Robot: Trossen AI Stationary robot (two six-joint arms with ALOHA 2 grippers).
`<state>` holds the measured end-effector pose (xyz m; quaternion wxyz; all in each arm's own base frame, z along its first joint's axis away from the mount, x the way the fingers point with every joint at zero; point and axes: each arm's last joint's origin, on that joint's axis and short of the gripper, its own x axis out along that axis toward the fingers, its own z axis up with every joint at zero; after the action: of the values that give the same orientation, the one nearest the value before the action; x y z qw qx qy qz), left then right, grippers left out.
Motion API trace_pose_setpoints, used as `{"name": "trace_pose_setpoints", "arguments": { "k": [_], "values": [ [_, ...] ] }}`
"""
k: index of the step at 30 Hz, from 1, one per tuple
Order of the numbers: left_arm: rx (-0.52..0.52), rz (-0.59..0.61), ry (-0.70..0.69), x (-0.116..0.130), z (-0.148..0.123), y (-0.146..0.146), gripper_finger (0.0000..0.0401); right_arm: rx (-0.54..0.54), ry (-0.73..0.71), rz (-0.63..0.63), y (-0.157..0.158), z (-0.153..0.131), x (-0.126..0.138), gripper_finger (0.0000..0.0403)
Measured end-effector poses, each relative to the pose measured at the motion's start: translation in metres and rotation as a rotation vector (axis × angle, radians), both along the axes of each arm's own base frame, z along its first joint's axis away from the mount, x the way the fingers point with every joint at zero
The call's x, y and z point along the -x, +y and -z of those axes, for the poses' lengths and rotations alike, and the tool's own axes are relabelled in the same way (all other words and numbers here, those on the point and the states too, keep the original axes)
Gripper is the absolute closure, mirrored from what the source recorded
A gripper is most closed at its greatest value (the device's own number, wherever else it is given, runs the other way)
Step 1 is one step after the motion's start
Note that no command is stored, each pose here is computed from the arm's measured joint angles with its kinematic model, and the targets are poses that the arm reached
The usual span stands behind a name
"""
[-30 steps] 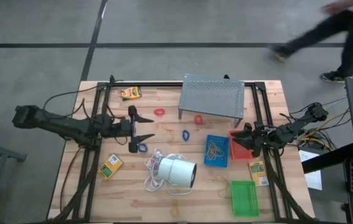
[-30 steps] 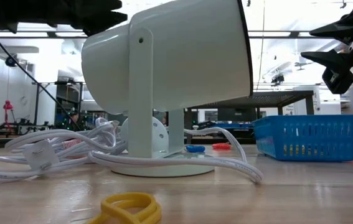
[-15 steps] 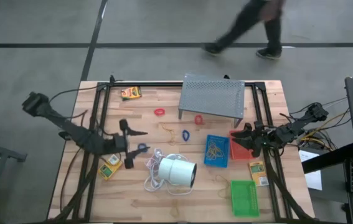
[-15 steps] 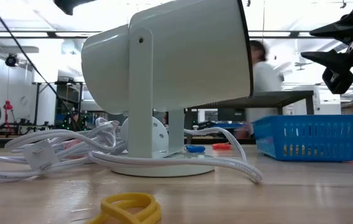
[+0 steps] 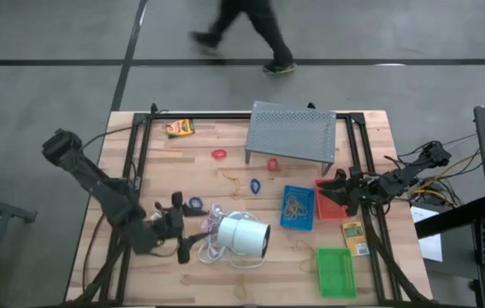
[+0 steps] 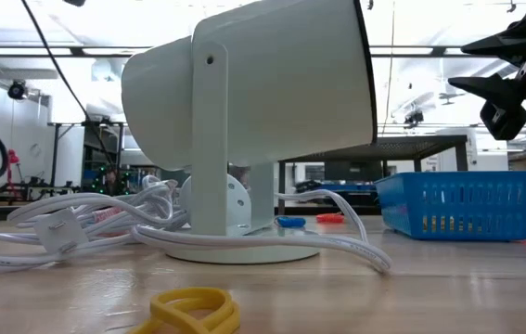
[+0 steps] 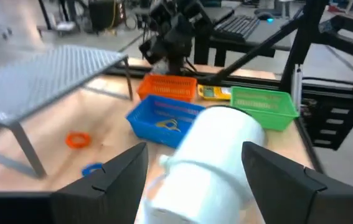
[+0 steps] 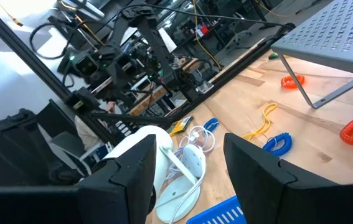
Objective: Pick & Place Office Desk Supplies
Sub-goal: Put the yellow rubber band into the blue bin
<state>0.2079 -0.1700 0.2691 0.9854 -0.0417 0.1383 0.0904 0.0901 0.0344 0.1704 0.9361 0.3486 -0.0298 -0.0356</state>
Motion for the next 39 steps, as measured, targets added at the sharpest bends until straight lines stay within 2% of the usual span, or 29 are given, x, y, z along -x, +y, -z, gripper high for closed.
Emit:
{"name": "trace_pose_setpoints", "arguments": {
  "k": [7,16,19,23,34,39],
  "values": [
    [0.158,0.016,0.044,-0.006,0.002,-0.047,0.0141,0.0,0.0,0.0,0.0,0.0,0.0,0.0218],
    [0.432,-0.051,0.095,-0.035,0.015,-0.089,0.0141,0.0,0.0,0.0,0.0,0.0,0.0,0.0218],
    [0.478,-0.055,0.159,-0.046,0.021,-0.1,0.0141,0.0,0.0,0.0,0.0,0.0,0.0,0.0218],
    [0.539,-0.093,0.175,-0.058,0.026,-0.114,0.0141,0.0,-0.001,0.0,0.0,0.0,0.0,0.0218],
    [0.866,-0.311,0.288,-0.077,0.054,-0.133,0.0141,0.0,0.0,0.0,0.0,0.0,0.0,0.0218],
    [0.998,-0.395,0.388,-0.087,0.069,-0.128,0.0142,0.0,0.001,0.0,0.0,0.0,0.0,0.0218]
  ]
}}
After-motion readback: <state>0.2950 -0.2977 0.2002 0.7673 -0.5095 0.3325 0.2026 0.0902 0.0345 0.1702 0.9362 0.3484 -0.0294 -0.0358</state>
